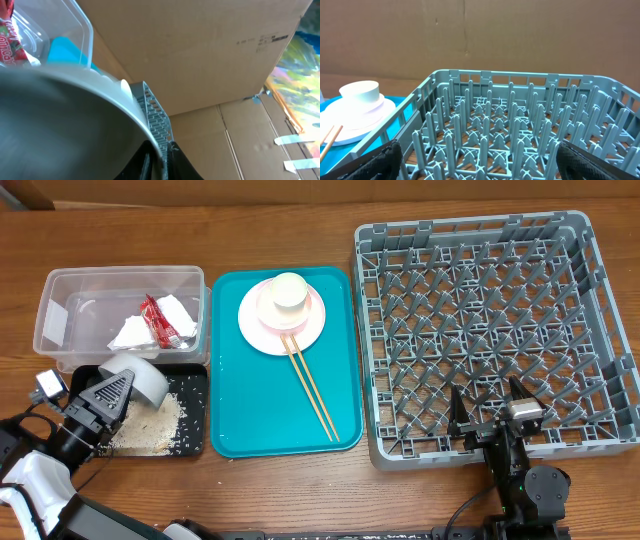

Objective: Sort waste into correct bins and load items into the dishwasher
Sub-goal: 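Carry the bowl left and tip the rice onto the black tray, then turn the bowl upright with the left gripper above the black tray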

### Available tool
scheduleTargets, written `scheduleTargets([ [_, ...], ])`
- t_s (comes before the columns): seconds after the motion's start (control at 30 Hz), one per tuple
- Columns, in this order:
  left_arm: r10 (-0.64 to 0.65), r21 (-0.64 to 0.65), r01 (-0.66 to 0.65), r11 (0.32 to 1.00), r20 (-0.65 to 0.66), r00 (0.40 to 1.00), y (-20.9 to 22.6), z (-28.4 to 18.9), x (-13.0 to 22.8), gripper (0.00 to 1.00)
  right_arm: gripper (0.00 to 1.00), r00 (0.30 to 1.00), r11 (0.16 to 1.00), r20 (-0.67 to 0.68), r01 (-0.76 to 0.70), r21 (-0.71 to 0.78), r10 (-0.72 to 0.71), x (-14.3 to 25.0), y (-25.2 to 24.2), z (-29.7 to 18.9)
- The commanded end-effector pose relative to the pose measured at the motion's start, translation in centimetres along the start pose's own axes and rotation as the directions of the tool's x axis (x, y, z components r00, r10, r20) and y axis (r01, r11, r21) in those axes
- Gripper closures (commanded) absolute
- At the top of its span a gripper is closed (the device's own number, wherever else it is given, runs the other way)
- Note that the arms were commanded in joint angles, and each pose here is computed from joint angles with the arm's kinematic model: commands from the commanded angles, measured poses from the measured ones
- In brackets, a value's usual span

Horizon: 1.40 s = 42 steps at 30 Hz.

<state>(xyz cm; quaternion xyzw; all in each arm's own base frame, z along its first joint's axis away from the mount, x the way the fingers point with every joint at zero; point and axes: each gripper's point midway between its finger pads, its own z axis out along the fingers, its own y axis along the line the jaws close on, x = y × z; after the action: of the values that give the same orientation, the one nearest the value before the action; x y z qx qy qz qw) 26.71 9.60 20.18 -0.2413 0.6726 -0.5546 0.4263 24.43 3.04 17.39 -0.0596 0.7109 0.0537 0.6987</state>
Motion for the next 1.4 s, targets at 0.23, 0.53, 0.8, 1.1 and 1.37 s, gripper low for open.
scheduleTargets([
  [0.23,-0.021,-0.077,0.021,0.997,-0.007,1.000,1.0,0.0,0.2,0.96,0.00,1.000,1.000,0.004,0.004,-0.001,-0.004,0.2,0.0,0.0],
  [0.53,-0.125,-0.233,0.123,0.965,0.007,0.992,3.7,-0.4,0.4,0.96,0.00,1.000,1.000,0.004,0.004,-0.001,-0.004,0.2,0.0,0.0],
  [0.8,-0.262,-0.551,0.238,0.800,0.036,0.964,8.9,-2.4,2.6,0.94,0.00,1.000,1.000,0.004,0.004,-0.001,-0.004,0.2,0.0,0.0],
  [1.1,-0.227,-0.603,0.124,0.788,-0.097,0.969,9.2,0.4,4.2,0.86,0.00,1.000,1.000,0.004,0.004,-0.001,-0.004,0.2,0.0,0.0],
  [1.37,-0.159,-0.780,-0.109,0.616,-0.259,0.953,10.7,2.9,5.9,0.86,0.00,1.000,1.000,0.004,0.004,-0.001,-0.004,0.2,0.0,0.0],
])
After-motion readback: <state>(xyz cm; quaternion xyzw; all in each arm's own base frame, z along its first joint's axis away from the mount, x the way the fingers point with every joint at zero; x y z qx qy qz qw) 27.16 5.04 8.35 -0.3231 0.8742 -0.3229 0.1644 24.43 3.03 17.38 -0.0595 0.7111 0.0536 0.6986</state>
